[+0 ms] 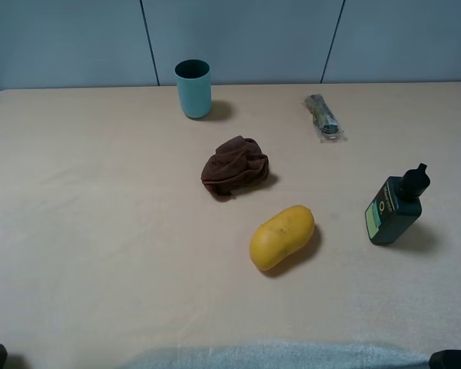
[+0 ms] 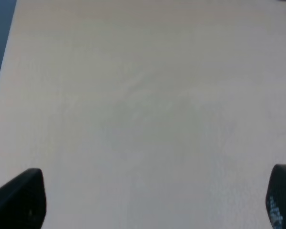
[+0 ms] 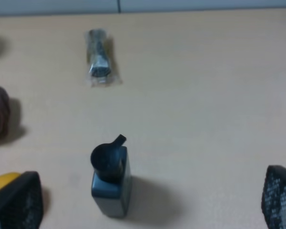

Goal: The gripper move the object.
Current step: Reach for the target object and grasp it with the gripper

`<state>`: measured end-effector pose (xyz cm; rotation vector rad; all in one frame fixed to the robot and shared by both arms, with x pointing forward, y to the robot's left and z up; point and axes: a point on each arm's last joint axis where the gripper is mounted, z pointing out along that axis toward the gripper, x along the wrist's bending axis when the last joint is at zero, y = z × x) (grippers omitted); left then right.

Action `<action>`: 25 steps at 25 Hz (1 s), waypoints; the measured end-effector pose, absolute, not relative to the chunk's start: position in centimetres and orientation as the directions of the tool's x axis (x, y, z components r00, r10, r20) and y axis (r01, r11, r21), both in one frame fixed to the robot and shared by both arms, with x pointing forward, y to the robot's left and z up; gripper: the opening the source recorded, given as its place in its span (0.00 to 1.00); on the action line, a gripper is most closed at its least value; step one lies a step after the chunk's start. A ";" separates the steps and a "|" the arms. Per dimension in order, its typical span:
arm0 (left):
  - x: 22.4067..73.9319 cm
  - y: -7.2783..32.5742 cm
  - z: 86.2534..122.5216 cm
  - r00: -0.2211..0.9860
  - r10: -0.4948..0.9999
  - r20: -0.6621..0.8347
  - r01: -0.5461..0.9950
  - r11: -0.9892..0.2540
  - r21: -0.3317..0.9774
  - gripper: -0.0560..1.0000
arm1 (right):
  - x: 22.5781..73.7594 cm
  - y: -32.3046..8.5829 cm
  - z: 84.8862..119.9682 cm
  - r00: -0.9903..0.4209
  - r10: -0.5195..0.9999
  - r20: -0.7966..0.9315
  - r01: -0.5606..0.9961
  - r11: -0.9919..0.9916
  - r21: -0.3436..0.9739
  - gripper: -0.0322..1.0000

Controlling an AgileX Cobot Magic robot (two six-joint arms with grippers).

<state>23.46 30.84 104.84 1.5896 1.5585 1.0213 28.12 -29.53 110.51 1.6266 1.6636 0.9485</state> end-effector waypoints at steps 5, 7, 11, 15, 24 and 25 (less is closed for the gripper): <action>23.5 30.8 104.8 -0.024 0.997 0.073 0.465 -0.053 0.884 0.93 | 30.5 -29.1 112.2 -0.080 0.996 0.047 0.635 0.015 0.772 0.70; 23.5 30.8 104.8 -0.024 0.997 0.073 0.465 -0.053 0.884 0.93 | 31.4 -28.9 112.8 -0.085 0.995 0.052 0.674 0.019 0.739 0.70; 23.5 30.8 104.8 -0.024 0.997 0.073 0.465 -0.053 0.884 0.93 | 33.1 -28.5 113.9 -0.094 0.993 0.070 0.730 0.021 0.683 0.70; 23.5 30.8 104.8 -0.024 0.997 0.073 0.465 -0.053 0.884 0.93 | 34.8 -28.0 114.4 -0.120 0.990 0.078 0.781 0.045 0.623 0.70; 23.5 30.8 104.8 -0.024 0.997 0.073 0.465 -0.053 0.884 0.93 | 39.4 -25.7 113.5 -0.116 0.987 0.107 0.876 0.051 0.480 0.70; 23.5 30.8 104.8 -0.024 0.997 0.073 0.465 -0.053 0.884 0.93 | 39.8 -25.6 113.2 -0.105 0.988 0.111 0.886 0.042 0.461 0.70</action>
